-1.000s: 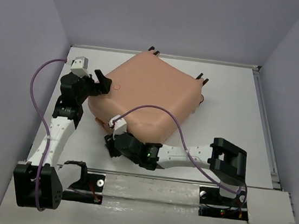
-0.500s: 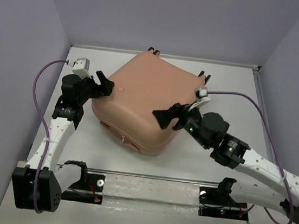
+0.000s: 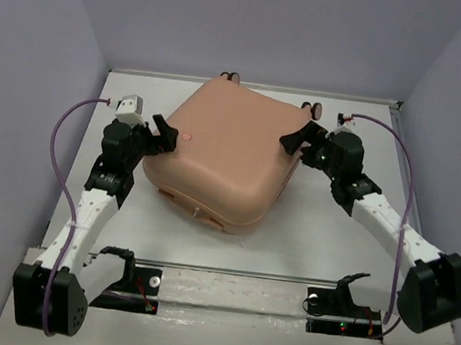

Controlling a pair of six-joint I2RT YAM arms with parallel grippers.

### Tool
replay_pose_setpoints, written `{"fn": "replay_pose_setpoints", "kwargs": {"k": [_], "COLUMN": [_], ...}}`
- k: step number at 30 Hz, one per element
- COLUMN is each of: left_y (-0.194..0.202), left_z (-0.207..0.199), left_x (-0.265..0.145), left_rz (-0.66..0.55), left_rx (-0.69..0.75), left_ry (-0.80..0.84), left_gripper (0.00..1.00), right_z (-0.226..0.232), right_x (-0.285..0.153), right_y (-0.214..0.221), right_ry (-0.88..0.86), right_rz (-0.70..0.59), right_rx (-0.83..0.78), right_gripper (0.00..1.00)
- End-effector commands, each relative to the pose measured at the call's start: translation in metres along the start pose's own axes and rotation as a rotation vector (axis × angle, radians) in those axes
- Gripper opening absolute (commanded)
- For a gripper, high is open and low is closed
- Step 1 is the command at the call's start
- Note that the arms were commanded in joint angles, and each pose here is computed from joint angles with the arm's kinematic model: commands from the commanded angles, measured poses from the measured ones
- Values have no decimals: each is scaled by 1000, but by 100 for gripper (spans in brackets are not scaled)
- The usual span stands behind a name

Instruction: Pack the luggage

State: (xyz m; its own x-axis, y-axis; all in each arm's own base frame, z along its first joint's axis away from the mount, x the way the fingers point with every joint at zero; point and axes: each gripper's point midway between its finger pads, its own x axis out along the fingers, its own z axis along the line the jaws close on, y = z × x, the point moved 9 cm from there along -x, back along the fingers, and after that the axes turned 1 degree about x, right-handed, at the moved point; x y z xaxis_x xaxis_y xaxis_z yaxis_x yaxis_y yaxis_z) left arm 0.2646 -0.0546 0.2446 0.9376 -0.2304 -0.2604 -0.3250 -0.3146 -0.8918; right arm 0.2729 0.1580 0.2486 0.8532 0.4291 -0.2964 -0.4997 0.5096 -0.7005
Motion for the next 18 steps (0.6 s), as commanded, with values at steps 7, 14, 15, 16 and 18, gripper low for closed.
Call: {"fn": "replay_pose_setpoints", "kwargs": {"k": [7, 14, 15, 16, 18], "left_y": [119, 98, 94, 89, 58], "left_z": [-69, -125, -132, -135, -143], "left_x": [-51, -70, -73, -74, -76], "left_rz": [486, 455, 449, 446, 344], "left_rx": [-265, -273, -271, -270, -230], "left_ry": [370, 550, 574, 581, 567], "left_gripper": [99, 99, 99, 99, 99], "right_z": [62, 76, 69, 67, 64], "right_x": [108, 104, 100, 97, 85], "right_y": [-17, -88, -89, -89, -89], "right_ry": [-674, -629, -582, -562, -489], "right_rz": [429, 299, 306, 290, 285], "right_rx": [68, -44, -45, -95, -125], "right_gripper": [100, 100, 100, 100, 100]}}
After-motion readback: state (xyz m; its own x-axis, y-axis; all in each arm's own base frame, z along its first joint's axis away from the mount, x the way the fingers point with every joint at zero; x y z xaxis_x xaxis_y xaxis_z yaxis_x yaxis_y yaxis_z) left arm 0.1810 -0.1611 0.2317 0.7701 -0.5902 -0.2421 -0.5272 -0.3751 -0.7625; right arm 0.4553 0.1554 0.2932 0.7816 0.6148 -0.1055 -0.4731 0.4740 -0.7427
